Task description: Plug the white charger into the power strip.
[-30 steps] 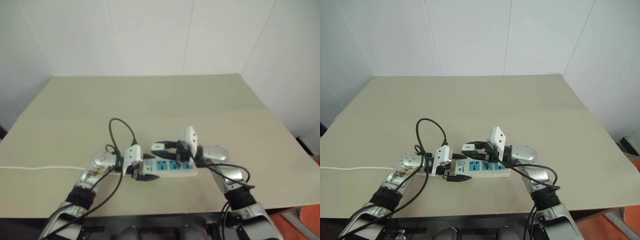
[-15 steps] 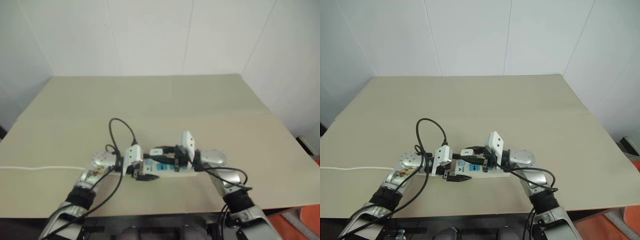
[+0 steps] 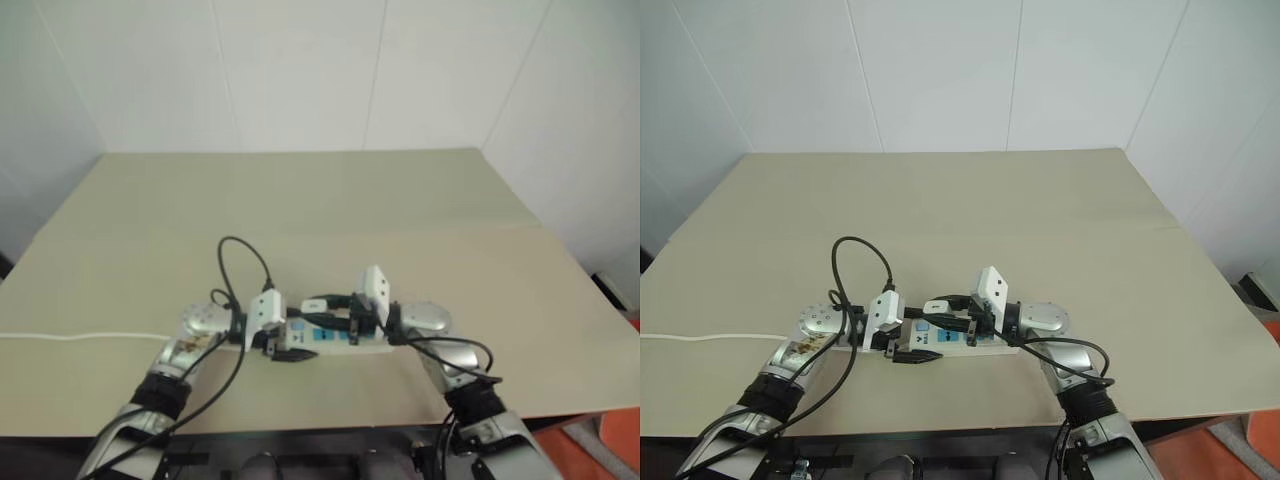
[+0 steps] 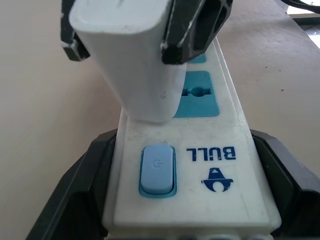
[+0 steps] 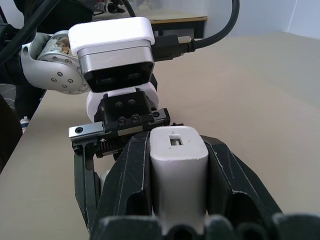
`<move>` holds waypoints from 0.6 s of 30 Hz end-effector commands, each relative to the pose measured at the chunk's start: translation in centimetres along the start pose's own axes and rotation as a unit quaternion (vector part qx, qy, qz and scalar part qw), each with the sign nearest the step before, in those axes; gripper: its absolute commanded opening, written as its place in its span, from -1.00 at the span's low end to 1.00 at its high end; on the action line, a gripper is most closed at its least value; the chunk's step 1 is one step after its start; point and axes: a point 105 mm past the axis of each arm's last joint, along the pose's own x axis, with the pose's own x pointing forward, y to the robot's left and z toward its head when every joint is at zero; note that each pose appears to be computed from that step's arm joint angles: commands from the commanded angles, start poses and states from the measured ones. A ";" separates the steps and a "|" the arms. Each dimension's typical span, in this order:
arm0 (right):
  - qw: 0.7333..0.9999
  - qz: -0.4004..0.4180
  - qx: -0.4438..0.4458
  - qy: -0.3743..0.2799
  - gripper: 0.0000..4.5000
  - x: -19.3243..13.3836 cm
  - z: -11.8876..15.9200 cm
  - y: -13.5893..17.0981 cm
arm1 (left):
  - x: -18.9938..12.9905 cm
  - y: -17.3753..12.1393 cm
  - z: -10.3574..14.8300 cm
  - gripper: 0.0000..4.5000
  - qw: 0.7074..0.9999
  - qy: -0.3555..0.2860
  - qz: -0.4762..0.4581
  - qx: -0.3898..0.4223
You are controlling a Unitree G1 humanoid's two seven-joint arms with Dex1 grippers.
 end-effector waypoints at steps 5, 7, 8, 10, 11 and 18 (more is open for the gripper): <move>1.000 0.010 -0.016 0.005 -0.50 0.2 -0.2 -0.5 | -0.5 -1.0 -1.8 0.48 0.999 0.041 -0.015 -0.019; 1.000 0.010 -0.016 0.004 -0.50 -0.1 -0.2 -0.8 | -0.6 -1.0 -1.9 0.48 0.999 0.042 -0.016 -0.019; 1.000 0.011 -0.017 0.004 -0.50 -0.2 -0.3 -0.8 | -0.6 -1.1 -1.9 0.48 0.999 0.042 -0.016 -0.020; 1.000 0.012 -0.016 0.007 -0.50 -0.5 -0.5 -0.8 | -0.7 -1.1 -1.9 0.48 0.999 0.044 -0.016 -0.020; 1.000 0.011 -0.016 0.011 -0.50 -0.6 -0.8 -0.9 | -0.8 -1.1 -1.9 0.48 0.999 0.044 -0.015 -0.020; 0.999 0.000 -0.009 0.037 -0.50 -2.2 -2.0 -1.6 | -1.0 -1.3 -2.1 0.48 0.999 0.047 -0.010 -0.022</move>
